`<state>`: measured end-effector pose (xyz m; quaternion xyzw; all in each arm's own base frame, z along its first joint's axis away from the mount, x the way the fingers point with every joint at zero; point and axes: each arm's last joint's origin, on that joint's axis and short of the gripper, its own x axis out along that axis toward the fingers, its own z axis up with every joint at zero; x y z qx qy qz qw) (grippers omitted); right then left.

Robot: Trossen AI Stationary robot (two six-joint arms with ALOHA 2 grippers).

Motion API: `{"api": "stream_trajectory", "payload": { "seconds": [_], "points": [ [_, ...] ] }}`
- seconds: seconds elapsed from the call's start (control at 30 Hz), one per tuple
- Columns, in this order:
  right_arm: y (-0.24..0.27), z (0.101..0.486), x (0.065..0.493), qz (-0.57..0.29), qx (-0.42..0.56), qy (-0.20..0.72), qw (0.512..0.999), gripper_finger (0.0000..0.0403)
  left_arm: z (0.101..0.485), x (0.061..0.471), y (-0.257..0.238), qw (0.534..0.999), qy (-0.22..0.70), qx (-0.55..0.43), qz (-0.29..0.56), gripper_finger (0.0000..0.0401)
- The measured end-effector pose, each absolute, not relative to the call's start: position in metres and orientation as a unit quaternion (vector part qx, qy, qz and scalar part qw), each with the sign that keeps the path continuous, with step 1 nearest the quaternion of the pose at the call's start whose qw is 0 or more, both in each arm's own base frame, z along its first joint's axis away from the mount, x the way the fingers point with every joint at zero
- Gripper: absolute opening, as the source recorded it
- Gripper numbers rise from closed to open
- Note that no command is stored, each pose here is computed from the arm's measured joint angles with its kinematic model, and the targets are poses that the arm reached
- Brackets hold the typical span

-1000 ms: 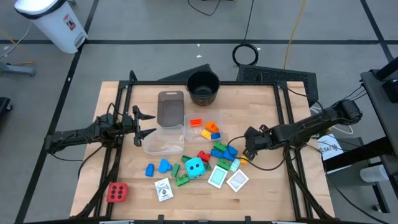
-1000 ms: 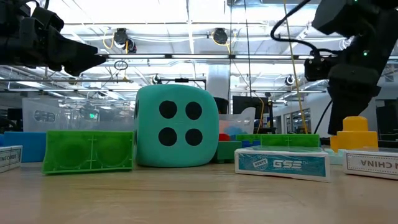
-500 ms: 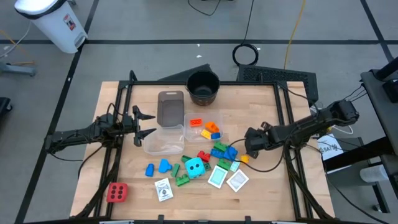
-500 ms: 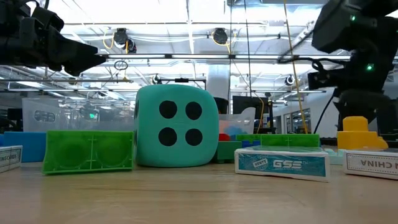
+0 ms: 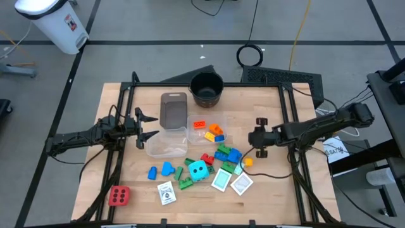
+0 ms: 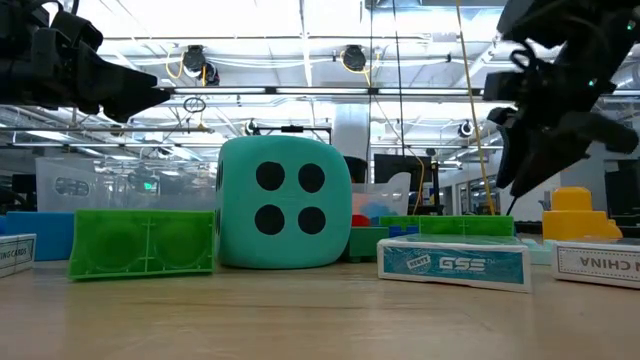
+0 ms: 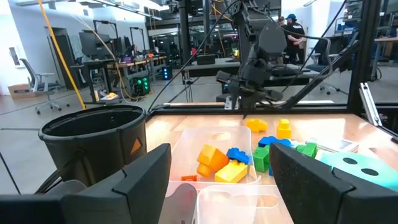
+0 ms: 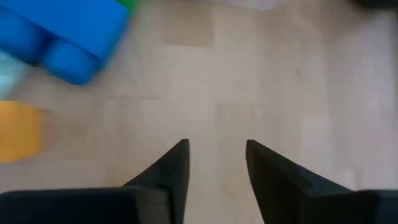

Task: Pick & Place Toys
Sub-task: Put the yellow game piece into the right transparent bin

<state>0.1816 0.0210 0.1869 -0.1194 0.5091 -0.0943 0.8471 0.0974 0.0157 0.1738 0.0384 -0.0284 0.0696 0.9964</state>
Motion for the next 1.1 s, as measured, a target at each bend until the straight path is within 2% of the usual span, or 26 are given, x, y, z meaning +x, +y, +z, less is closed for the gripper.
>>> {"api": "stream_trajectory", "payload": {
  "seconds": [0.2, 0.3, 0.4, 0.53, 0.73, 0.87, 0.93, 1.1],
  "points": [
    [0.027, 0.195, 0.177, 0.010, -0.075, 0.496, 0.865, 0.0222, 0.174, 0.097, 0.016, 0.996, -0.029, 0.038, 0.070, 0.0274],
    [0.030, 0.195, 0.168, 0.089, -0.079, 0.518, 0.847, 0.0258, 0.174, 0.097, 0.016, 0.996, -0.029, 0.038, 0.070, 0.0273],
    [0.035, 0.196, 0.164, 0.127, -0.091, 0.518, 0.841, 0.0278, 0.174, 0.097, 0.016, 0.996, -0.029, 0.038, 0.070, 0.0273],
    [0.041, 0.196, 0.162, 0.167, -0.144, 0.511, 0.831, 0.0282, 0.174, 0.097, 0.016, 0.996, -0.029, 0.038, 0.070, 0.0273],
    [0.041, 0.191, 0.173, 0.108, -0.168, 0.506, 0.839, 0.0264, 0.174, 0.097, 0.016, 0.996, -0.028, 0.038, 0.070, 0.0274],
    [0.047, 0.192, 0.188, 0.127, -0.219, 0.451, 0.856, 0.0255, 0.174, 0.097, 0.016, 0.996, -0.029, 0.038, 0.069, 0.0274],
    [0.048, 0.196, 0.193, 0.138, -0.239, 0.454, 0.847, 0.0254, 0.174, 0.097, 0.016, 0.996, -0.028, 0.038, 0.069, 0.0274],
    [0.047, 0.214, 0.204, 0.094, -0.243, 0.498, 0.827, 0.0253, 0.174, 0.097, 0.016, 0.996, -0.028, 0.038, 0.069, 0.0274]
  ]
}}
